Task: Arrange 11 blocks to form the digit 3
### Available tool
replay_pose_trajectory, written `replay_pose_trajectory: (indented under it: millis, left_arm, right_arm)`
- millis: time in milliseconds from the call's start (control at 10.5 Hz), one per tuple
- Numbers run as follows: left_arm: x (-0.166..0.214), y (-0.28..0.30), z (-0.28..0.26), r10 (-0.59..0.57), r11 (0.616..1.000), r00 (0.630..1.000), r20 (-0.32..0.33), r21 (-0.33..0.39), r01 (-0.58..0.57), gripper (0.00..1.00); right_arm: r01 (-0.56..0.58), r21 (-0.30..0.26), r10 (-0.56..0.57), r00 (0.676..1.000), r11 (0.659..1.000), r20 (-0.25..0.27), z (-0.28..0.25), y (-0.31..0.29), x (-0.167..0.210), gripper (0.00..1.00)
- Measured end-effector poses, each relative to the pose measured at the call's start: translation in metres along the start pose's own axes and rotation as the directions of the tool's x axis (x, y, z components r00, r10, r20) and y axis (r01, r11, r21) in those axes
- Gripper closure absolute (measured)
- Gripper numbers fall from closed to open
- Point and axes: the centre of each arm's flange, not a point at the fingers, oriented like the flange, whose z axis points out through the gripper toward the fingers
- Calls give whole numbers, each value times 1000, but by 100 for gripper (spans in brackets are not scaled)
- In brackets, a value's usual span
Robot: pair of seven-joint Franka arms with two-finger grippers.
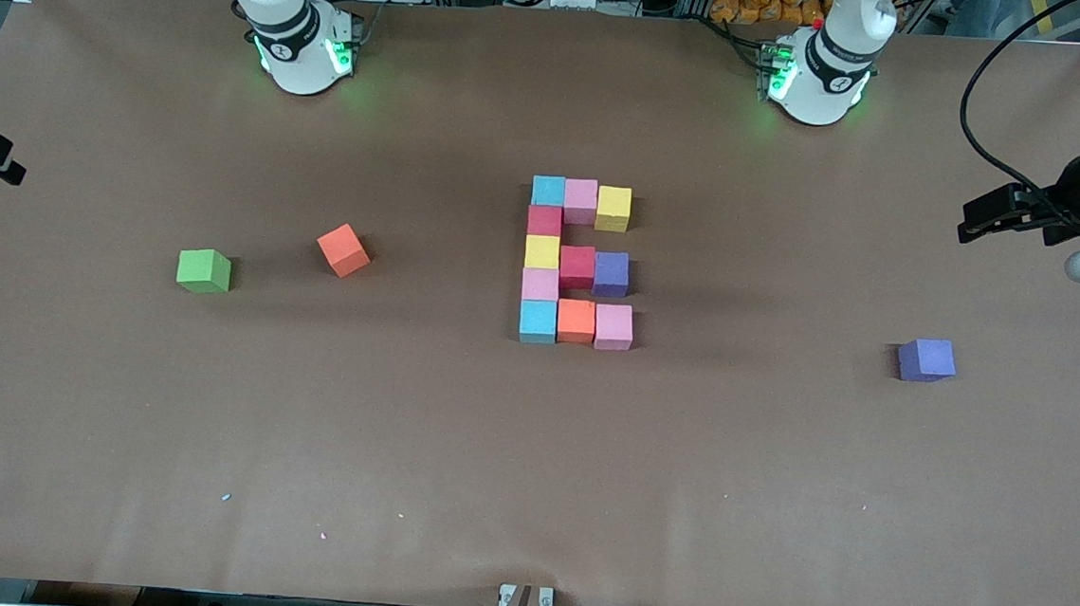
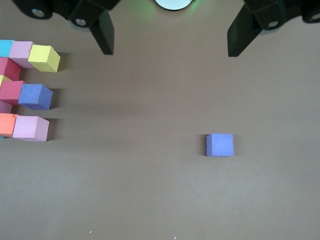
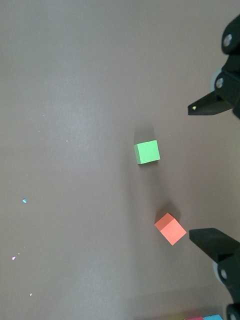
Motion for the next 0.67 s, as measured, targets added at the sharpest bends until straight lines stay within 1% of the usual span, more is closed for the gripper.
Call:
replay_pose_trajectory:
  millis: [666]
  left_arm:
    - [-3, -4, -3, -8, 1000, 1000, 0, 1, 8, 0]
  right_arm:
    - [4, 0, -4, 1000, 1000, -4, 0, -1, 0, 0]
